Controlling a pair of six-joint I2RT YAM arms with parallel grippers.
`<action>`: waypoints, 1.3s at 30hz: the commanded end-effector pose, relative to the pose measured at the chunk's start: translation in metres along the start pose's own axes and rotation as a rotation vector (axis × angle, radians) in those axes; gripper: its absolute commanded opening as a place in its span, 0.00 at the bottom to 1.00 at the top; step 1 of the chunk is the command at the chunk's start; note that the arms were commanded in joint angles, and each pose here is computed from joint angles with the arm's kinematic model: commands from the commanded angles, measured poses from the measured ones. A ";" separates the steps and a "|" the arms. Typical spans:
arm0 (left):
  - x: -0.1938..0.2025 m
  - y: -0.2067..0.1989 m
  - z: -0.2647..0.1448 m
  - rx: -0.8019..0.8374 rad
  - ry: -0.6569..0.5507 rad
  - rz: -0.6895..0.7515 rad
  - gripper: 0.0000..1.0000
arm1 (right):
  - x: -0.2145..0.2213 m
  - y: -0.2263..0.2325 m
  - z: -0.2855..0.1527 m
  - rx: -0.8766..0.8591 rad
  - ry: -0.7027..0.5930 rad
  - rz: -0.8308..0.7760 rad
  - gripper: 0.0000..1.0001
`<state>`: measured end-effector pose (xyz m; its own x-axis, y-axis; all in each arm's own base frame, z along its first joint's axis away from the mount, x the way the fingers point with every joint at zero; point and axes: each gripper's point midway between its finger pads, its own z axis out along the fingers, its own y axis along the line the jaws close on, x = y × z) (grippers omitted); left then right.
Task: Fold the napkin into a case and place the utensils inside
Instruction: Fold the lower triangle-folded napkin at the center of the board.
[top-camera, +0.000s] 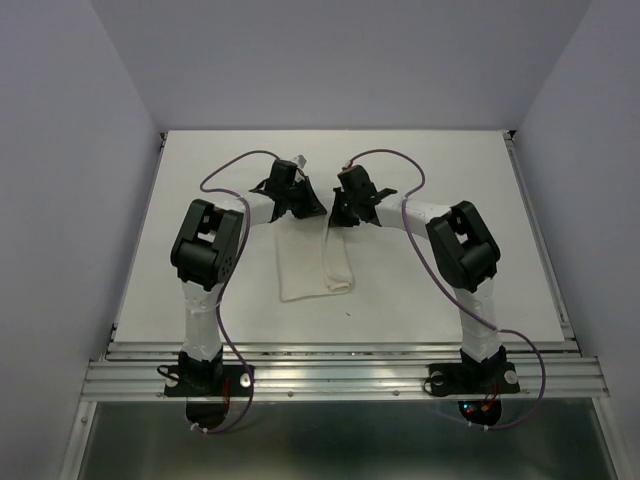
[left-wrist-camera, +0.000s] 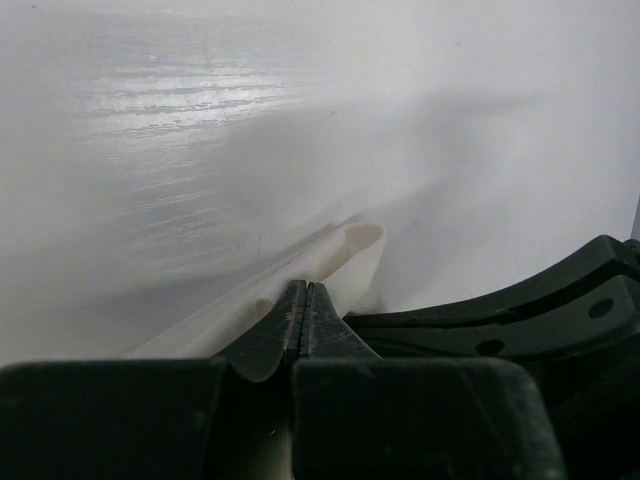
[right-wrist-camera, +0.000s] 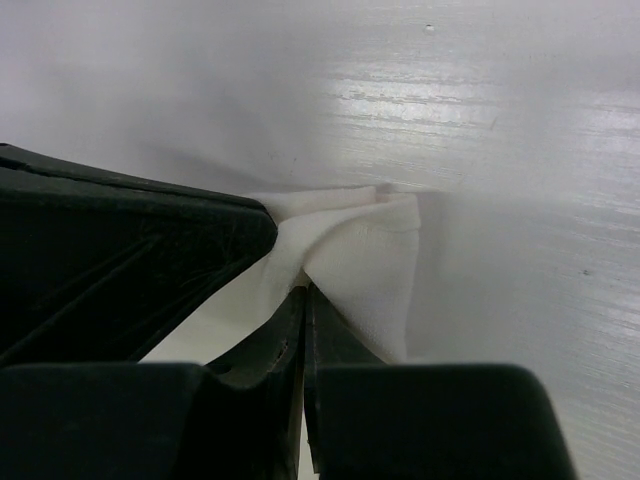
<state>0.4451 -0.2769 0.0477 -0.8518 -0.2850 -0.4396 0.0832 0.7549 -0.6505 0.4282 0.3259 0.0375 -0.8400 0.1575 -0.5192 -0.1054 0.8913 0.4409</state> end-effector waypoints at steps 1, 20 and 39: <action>-0.011 -0.005 0.002 0.002 -0.024 0.015 0.00 | -0.028 0.030 -0.012 -0.072 -0.081 -0.005 0.04; -0.022 -0.014 -0.020 0.018 -0.060 0.032 0.00 | -0.033 0.040 -0.005 -0.090 -0.090 -0.009 0.04; -0.026 0.005 -0.029 -0.038 -0.073 0.033 0.00 | -0.031 0.046 0.006 -0.098 -0.079 -0.014 0.04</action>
<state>0.4469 -0.2561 0.0508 -0.8392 -0.2991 -0.4541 0.0557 0.7834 -0.6190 0.4413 0.3450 0.0492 -0.8248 0.1679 -0.5400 -0.1274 0.8752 0.4668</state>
